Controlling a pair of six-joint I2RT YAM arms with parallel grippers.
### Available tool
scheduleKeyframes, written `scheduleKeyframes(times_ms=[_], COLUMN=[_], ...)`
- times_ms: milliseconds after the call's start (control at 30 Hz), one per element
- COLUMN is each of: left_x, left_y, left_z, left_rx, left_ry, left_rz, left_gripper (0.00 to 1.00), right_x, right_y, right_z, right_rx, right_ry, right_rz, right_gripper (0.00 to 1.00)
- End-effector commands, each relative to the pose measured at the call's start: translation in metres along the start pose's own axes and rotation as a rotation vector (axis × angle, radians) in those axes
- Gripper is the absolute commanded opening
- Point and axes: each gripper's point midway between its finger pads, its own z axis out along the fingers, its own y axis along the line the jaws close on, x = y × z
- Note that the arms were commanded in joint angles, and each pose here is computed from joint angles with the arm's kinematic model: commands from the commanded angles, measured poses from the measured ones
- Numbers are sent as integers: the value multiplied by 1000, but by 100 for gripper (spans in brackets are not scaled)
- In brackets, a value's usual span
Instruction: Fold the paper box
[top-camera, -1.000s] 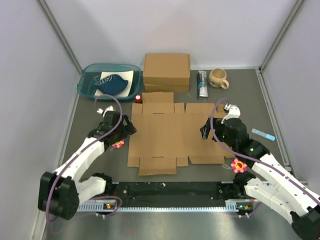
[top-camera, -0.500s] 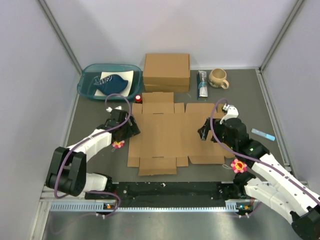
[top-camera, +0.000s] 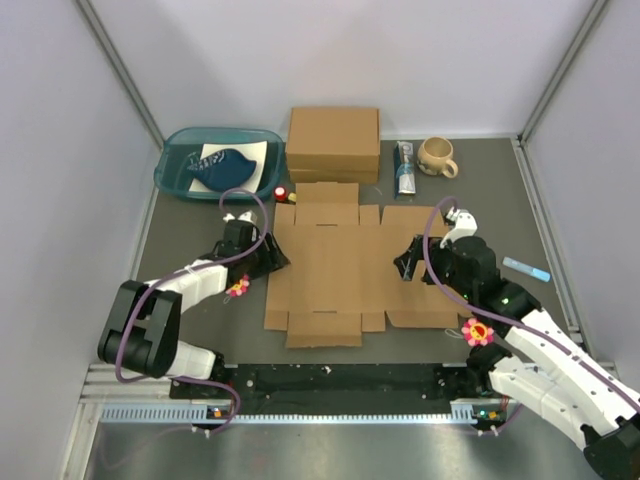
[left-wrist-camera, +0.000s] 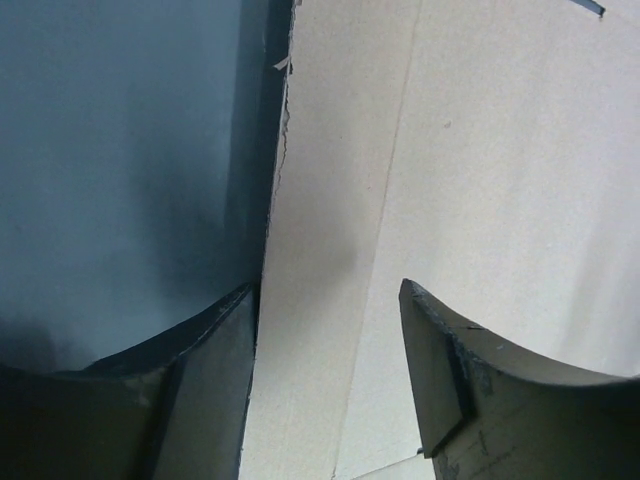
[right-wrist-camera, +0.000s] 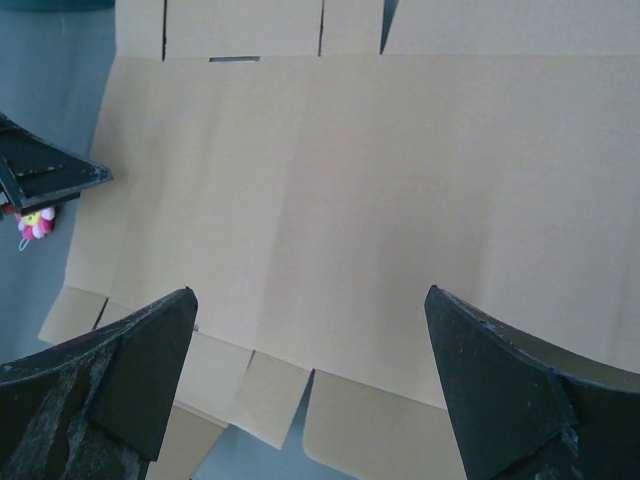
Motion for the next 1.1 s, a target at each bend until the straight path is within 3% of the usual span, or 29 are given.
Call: scheduleKeyframes(times_ms=[0,233,467,600,833,1067], left_x=[6,5,-11,-40,-93,-101], left_y=[-8,-20,-46,-82,-163,-255], left_z=[-2,-7,-30,-68,-145,-233], left_rx=[71,129,222,322,531,845], left_ry=[6,11,-41,-129,-265,-288], left_rz=[10,24,38,99,210,392], left_gripper=[60,2,0,0,0,0], right_x=[-16,-17,-29,-50,-110,-166], right_y=[14,17,22,26,37,47], right_z=[-5,-6,-15,-29,-75,-146], right_rx=[-56,-66,-77,-70,-58,-83], right_ry=[-55,-51,-76,-115,-261,-443], right_rz=[1,9,6,-15,-35,12], right_gripper=[99,99,99,99,99,99])
